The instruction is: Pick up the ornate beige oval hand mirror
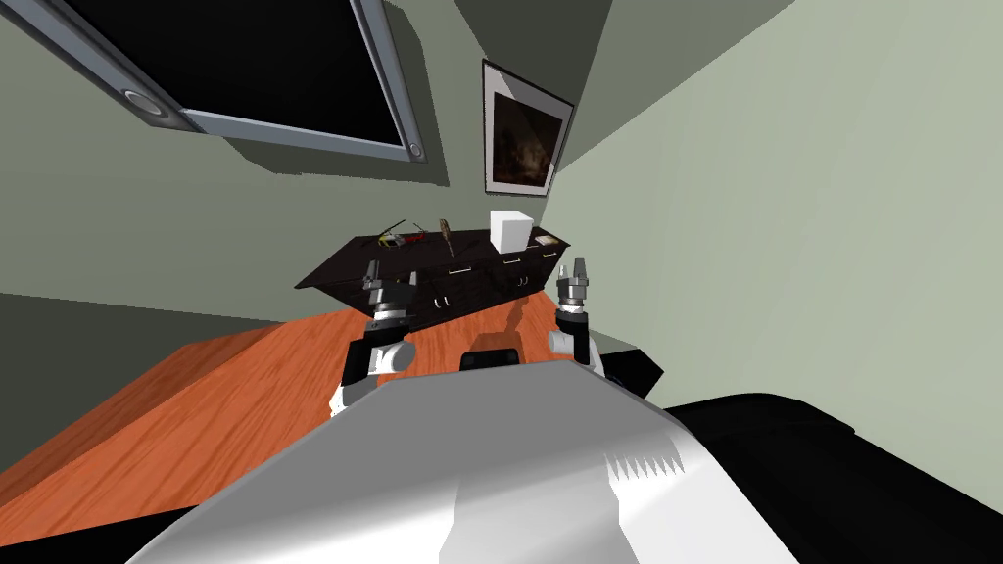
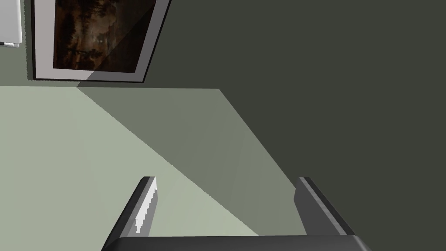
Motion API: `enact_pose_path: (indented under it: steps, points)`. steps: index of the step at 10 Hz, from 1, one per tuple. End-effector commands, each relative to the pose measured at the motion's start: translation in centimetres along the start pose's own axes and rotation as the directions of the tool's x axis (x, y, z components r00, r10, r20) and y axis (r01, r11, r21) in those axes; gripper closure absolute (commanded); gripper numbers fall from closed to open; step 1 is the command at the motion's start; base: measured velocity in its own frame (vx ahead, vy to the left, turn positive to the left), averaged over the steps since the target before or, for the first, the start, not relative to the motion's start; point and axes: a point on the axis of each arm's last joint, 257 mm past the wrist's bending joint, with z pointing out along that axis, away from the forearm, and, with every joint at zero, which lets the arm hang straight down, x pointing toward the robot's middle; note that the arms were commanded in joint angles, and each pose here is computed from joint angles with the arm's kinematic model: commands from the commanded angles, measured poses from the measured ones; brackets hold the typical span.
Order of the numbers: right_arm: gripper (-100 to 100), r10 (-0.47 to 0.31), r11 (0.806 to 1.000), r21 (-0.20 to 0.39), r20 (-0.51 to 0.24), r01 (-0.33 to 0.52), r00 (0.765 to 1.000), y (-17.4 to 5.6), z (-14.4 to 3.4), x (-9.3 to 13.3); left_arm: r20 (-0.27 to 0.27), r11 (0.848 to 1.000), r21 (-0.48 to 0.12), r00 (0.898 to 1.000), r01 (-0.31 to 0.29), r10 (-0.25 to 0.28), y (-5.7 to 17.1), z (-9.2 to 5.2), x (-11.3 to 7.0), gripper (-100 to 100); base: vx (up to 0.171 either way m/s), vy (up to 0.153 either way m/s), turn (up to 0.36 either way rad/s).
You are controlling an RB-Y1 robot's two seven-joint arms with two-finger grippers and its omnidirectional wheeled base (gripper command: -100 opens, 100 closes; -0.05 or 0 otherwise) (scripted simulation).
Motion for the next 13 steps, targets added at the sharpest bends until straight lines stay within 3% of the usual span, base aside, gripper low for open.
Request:
enact_pose_path:
  steps: [1,3,6,7,10,13]
  points:
    - [0,0.0,1.0,0.0,0.0,0.0,1.0,0.0,0.0,0.0,0.012,0.999,-0.018,0.999,0.035,-0.035,0.6,0.0,-0.5,-100,-0.051,-0.116,0.037]
    - [0,0.0,1.0,0.0,0.0,0.0,1.0,0.0,0.0,0.0,0.05,0.99,-0.062,0.991,0.125,-0.122,2.1,0.0,-1.7,-100,-0.031,-0.101,0.045]
    - [0,0.0,1.0,0.0,0.0,0.0,1.0,0.0,0.0,0.0,0.124,0.958,-0.105,0.959,0.266,-0.253,4.2,-0.2,-3.6,-100,-0.016,-0.169,0.061]
    - [0,0.0,1.0,0.0,0.0,0.0,1.0,0.0,0.0,0.0,0.127,0.956,-0.103,0.957,0.275,-0.262,4.2,-0.2,-3.6,-100,0.03,-0.107,0.013]
    - [0,0.0,1.0,0.0,0.0,0.0,1.0,0.0,0.0,0.0,0.209,0.905,-0.114,0.901,0.409,-0.38,5.9,-0.7,-5.7,-100,0.065,-0.104,0.016]
    - [0,0.0,1.0,0.0,0.0,0.0,1.0,0.0,0.0,0.0,0.284,0.851,-0.095,0.833,0.517,-0.475,7.1,-1.4,-7.9,-100,0.166,-0.1,-0.002]
